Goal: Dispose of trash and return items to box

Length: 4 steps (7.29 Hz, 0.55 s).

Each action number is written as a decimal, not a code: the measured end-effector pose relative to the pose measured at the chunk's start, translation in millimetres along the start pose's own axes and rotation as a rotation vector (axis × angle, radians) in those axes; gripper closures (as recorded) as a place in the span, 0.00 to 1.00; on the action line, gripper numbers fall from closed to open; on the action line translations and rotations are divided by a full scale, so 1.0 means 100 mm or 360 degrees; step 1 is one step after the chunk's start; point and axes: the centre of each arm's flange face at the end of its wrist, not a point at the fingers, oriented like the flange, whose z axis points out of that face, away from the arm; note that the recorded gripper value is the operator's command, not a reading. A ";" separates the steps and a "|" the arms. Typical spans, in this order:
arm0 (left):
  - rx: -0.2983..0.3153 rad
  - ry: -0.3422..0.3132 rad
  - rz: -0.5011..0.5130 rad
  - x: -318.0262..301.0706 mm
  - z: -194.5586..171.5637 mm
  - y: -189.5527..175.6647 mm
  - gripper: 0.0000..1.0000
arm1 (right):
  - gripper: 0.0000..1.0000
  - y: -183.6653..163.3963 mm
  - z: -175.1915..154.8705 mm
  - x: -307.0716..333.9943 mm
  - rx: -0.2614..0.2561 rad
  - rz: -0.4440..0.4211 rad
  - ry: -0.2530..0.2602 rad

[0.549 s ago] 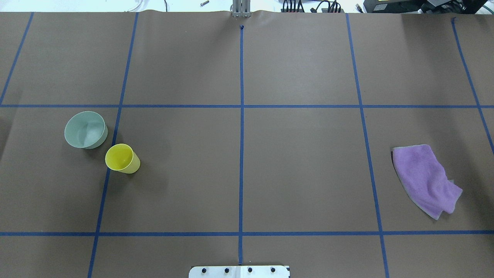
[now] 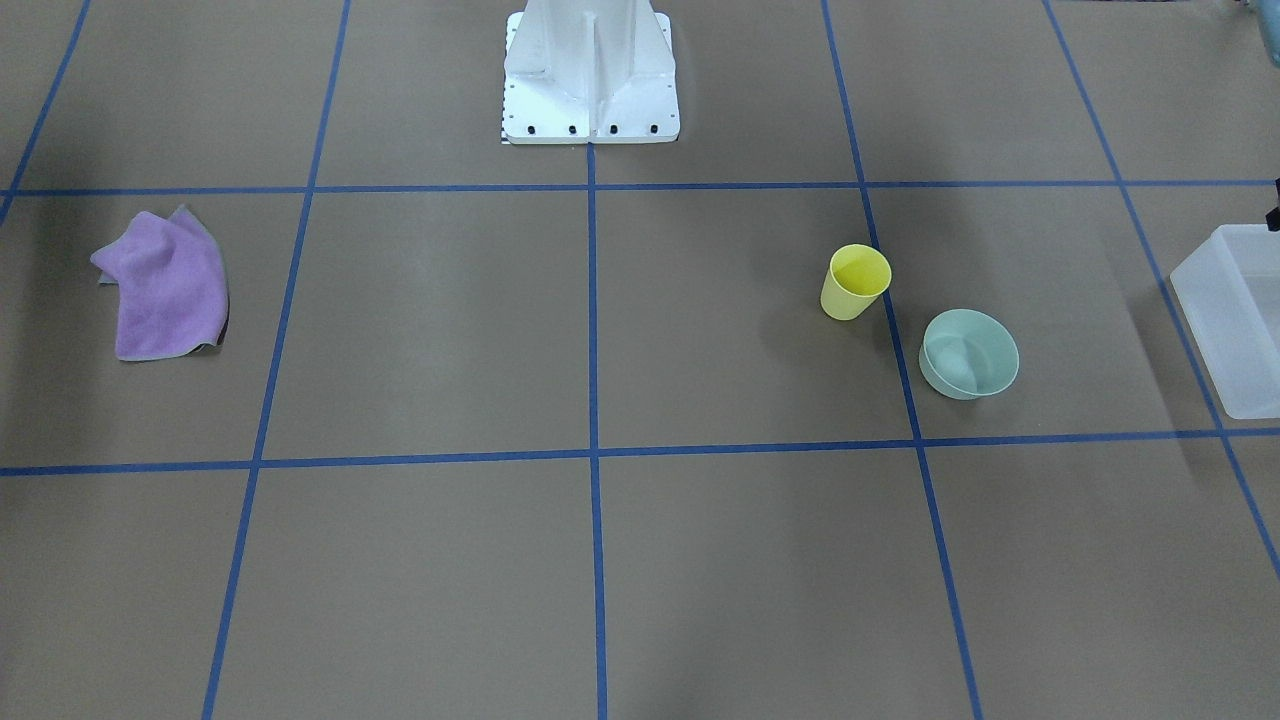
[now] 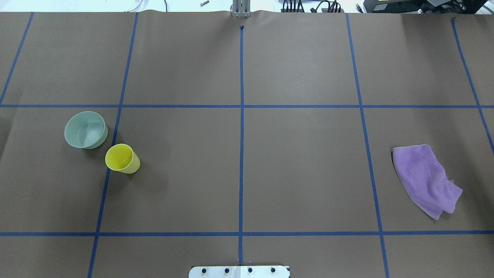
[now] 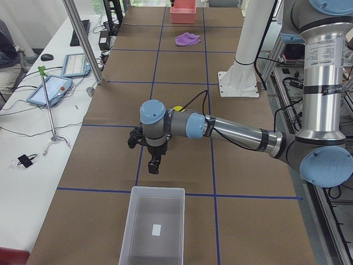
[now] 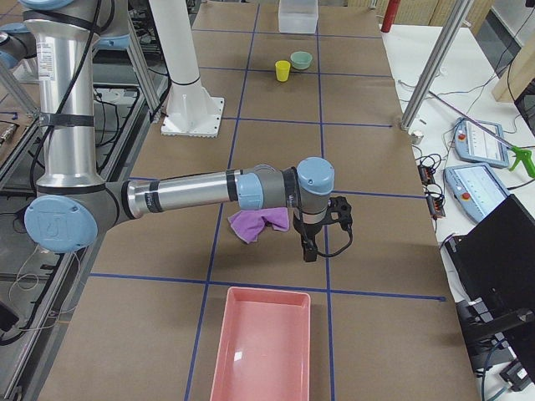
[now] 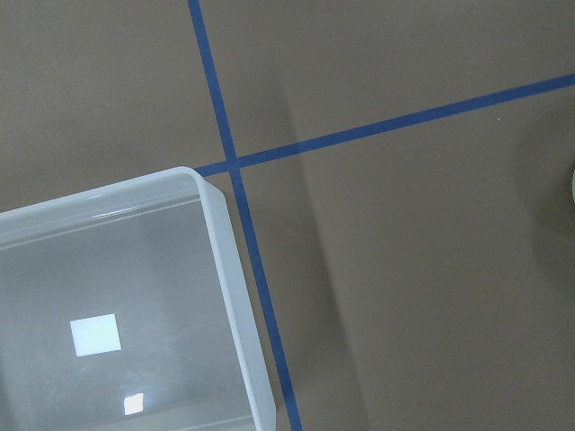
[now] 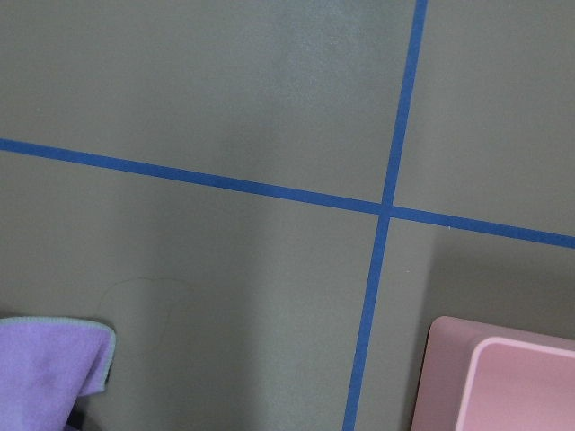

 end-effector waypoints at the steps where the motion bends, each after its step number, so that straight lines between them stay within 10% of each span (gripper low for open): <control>1: 0.0002 0.0000 0.0004 0.00 0.00 -0.01 0.01 | 0.00 -0.01 0.00 0.00 0.0002 0.0000 0.0002; 4: 0.0019 0.0000 0.0021 0.01 -0.01 -0.03 0.01 | 0.00 -0.01 0.00 0.00 0.0001 0.0004 0.0002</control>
